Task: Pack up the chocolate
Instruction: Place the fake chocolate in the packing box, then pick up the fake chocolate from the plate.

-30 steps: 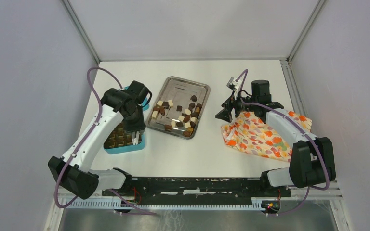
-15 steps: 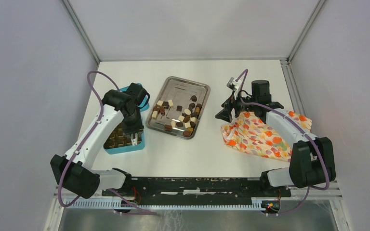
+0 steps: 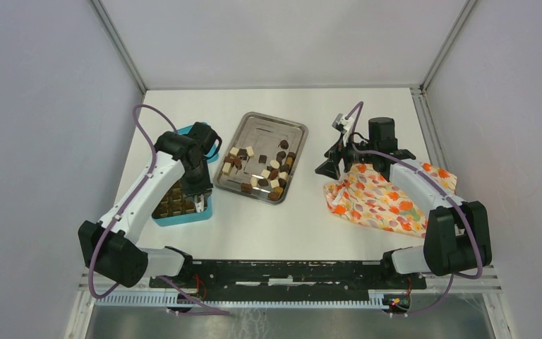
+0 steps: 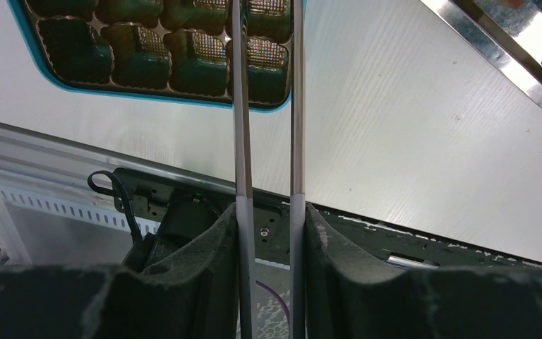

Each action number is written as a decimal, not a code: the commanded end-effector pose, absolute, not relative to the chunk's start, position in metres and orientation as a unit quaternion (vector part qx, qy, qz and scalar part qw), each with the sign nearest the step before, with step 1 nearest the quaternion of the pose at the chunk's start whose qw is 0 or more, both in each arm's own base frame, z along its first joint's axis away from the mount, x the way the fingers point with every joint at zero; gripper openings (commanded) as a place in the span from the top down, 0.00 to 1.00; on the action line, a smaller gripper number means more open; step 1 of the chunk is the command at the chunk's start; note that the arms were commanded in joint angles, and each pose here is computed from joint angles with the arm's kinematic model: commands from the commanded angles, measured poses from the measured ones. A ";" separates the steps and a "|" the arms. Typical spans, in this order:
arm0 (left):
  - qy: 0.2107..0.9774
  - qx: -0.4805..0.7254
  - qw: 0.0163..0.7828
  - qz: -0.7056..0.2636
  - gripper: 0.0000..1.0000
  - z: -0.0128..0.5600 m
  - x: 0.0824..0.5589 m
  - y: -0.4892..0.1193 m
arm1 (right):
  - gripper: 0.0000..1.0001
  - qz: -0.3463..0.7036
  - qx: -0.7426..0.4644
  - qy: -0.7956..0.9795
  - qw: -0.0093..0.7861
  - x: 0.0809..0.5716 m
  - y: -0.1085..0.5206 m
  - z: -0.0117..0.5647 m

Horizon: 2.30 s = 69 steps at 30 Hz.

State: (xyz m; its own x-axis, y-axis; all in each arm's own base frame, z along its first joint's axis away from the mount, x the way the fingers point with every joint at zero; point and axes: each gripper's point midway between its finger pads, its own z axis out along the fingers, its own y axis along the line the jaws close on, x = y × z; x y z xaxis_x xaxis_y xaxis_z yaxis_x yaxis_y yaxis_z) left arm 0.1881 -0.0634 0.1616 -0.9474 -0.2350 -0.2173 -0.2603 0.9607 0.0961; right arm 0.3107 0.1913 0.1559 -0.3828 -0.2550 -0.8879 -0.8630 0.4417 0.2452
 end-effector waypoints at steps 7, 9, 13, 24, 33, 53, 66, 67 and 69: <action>0.984 -0.115 0.117 0.064 0.60 0.164 0.194 -0.060 | 0.17 0.373 -0.384 0.732 0.422 0.313 0.193 0.161; 0.984 -0.115 0.119 0.063 0.60 0.166 0.194 -0.061 | 0.17 0.373 -0.384 0.731 0.423 0.313 0.193 0.161; 0.984 -0.117 0.121 0.063 0.60 0.169 0.194 -0.060 | 0.17 0.373 -0.384 0.731 0.422 0.313 0.193 0.161; 0.975 -0.112 0.180 -0.061 0.65 0.208 0.216 -0.100 | 0.17 0.373 -0.383 0.732 0.422 0.314 0.193 0.161; 0.963 -0.076 0.183 -0.183 0.66 0.214 0.227 -0.156 | 0.17 0.373 -0.384 0.732 0.423 0.314 0.193 0.161; 0.988 -0.045 0.137 -0.056 0.65 0.157 0.252 -0.160 | 0.17 0.371 -0.384 0.733 0.422 0.315 0.193 0.160; 0.992 -0.039 0.122 -0.014 0.59 0.142 0.266 -0.156 | 0.17 0.367 -0.385 0.734 0.422 0.315 0.192 0.159; 0.992 -0.039 0.122 -0.011 0.58 0.142 0.267 -0.155 | 0.17 0.367 -0.385 0.734 0.422 0.315 0.192 0.159; 0.992 -0.039 0.124 -0.010 0.58 0.143 0.269 -0.156 | 0.17 0.367 -0.385 0.734 0.422 0.315 0.191 0.158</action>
State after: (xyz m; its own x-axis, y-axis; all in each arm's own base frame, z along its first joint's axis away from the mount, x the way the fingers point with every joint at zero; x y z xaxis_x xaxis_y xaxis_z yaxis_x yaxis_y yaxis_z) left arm 0.2570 -0.1572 0.1280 -0.9738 -0.1240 -0.1908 -0.1175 0.9921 -0.0447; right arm 0.3109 0.1911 0.1555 -0.3816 -0.2565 -0.8880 -0.8632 0.4424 0.2432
